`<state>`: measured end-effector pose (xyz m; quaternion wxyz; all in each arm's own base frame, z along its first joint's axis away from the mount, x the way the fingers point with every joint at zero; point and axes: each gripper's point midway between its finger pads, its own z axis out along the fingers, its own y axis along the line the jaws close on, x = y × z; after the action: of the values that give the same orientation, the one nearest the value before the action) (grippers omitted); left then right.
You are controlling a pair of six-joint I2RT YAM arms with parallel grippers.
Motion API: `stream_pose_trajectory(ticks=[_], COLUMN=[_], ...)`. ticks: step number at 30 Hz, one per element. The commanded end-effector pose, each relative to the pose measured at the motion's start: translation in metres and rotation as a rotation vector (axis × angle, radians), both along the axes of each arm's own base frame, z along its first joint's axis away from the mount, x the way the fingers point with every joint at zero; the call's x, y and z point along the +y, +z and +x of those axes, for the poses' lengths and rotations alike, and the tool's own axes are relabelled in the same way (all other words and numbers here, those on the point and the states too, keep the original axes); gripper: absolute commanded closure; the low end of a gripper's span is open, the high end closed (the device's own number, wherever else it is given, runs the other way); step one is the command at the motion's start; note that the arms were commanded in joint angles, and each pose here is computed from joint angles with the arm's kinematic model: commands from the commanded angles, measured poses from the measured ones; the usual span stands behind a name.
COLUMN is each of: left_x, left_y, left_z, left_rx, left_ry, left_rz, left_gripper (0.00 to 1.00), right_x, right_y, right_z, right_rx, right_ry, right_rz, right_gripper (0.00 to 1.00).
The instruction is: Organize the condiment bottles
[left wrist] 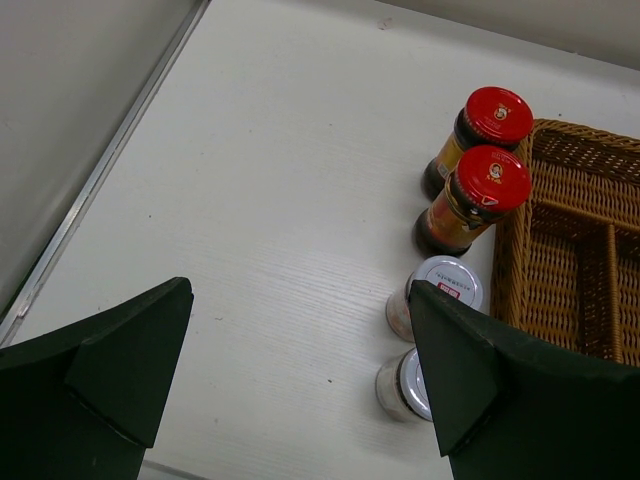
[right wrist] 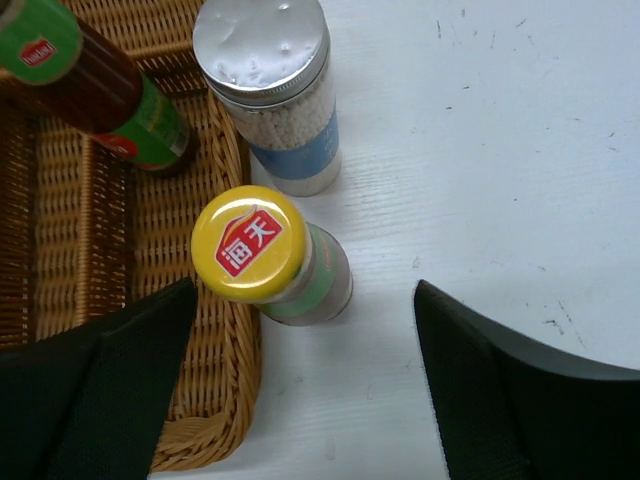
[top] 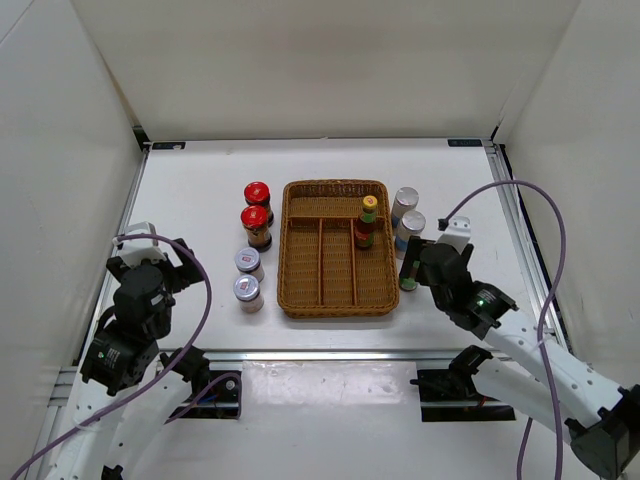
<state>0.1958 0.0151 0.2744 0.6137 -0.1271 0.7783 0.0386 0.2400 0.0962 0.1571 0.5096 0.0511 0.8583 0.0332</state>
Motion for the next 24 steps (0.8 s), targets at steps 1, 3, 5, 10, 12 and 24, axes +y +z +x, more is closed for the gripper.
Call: stream_pose_trajectory(ticks=[1,3,5,10,12,24], left_x=[-0.002,-0.002,-0.002,-0.003,-0.003,-0.002], left_y=[0.0,0.0,0.0,-0.002,-0.002,0.0], left_z=[0.003,0.003,0.003,0.005,0.005,0.003], left_rx=[0.003,0.003,0.003,0.011,0.011,0.003], left_ry=[-0.006,-0.006,-0.006,-0.006,-0.006,-0.006], left_rz=[0.003,0.003,0.003,0.006,0.006,0.003], left_gripper=[0.0,0.0,0.0,0.0,0.0,0.0], right_x=[0.004,0.004,0.002,0.002,0.002,-0.014], right_y=[0.009,0.008,0.011,0.018,0.025,0.118], right_z=[0.013,0.015,0.017,0.023,0.024,0.002], right_rx=[-0.05,-0.052,-0.064,-0.08,-0.086,-0.172], right_ry=[-0.023,-0.027,-0.033,-0.026,-0.02,-0.015], right_rz=[0.013,0.0,-0.011,-0.059,-0.065,-0.052], right_gripper=[0.15,0.2,0.24,0.38,0.58,1.0])
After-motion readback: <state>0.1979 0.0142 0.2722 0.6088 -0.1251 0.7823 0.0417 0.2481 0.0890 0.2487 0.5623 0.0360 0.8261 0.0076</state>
